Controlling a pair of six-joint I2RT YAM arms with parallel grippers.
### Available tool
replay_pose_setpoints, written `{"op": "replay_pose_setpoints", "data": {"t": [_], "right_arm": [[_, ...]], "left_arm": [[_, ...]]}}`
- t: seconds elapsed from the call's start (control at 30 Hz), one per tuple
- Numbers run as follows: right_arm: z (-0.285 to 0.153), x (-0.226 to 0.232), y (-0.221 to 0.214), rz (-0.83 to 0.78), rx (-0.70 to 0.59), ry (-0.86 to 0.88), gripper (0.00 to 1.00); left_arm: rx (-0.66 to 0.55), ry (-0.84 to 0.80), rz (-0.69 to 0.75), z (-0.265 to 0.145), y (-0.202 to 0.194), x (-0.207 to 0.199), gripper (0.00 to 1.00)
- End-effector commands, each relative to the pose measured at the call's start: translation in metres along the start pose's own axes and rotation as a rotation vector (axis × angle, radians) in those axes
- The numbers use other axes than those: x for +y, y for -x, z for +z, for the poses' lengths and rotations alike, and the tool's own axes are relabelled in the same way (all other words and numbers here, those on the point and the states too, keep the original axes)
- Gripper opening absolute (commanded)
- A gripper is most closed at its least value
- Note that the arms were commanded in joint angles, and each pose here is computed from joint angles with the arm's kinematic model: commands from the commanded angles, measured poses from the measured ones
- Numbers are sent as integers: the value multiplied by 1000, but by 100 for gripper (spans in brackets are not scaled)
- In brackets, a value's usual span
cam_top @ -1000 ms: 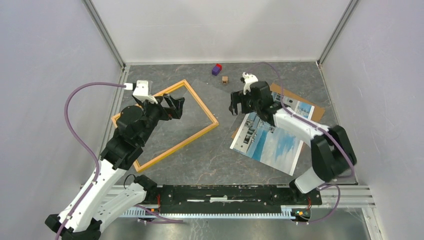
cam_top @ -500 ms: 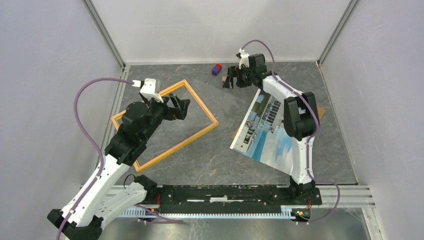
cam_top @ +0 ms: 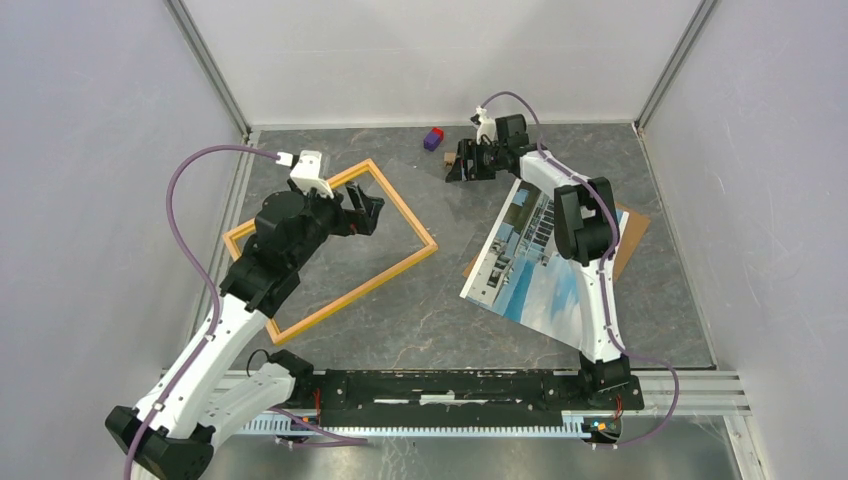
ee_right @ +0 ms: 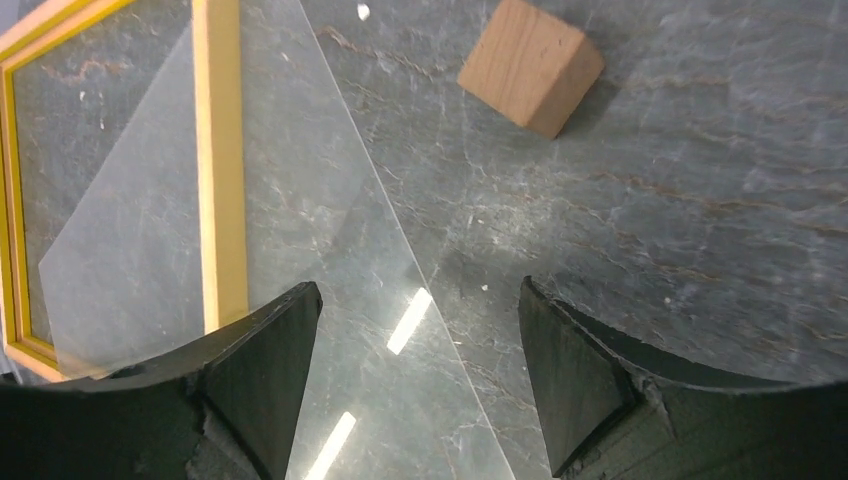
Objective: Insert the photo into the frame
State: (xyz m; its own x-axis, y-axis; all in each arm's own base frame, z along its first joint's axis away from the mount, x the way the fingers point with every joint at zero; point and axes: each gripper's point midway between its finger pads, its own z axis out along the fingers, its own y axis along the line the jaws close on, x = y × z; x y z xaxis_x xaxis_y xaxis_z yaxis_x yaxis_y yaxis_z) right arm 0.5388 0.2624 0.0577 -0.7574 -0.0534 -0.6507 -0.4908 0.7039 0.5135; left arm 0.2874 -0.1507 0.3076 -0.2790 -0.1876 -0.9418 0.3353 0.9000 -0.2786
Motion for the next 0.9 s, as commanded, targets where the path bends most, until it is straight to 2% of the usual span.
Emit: {"op": "replay_pose_setpoints", "data": {"t": [0.0,0.3,0.5,0.7,0.87], "right_arm": [[5,5,5,-6,-12,56,78],[-5,21,-48,69,78,161,71],[-34,42,-59,78,26,175,69],[-50,60,-71,136,12,233,60],[-70,77,-85,170,-20,258,58]], "left_arm": [[-63,-40,-30,-2,25,-10,100],[-48,-65,-42,0,21,-14,100],[-36,-96,-56,1,20,-20,100],[-22,-113,-76,2,16,-24,100],[-21,-124,-86,1,16,-26,100]]}}
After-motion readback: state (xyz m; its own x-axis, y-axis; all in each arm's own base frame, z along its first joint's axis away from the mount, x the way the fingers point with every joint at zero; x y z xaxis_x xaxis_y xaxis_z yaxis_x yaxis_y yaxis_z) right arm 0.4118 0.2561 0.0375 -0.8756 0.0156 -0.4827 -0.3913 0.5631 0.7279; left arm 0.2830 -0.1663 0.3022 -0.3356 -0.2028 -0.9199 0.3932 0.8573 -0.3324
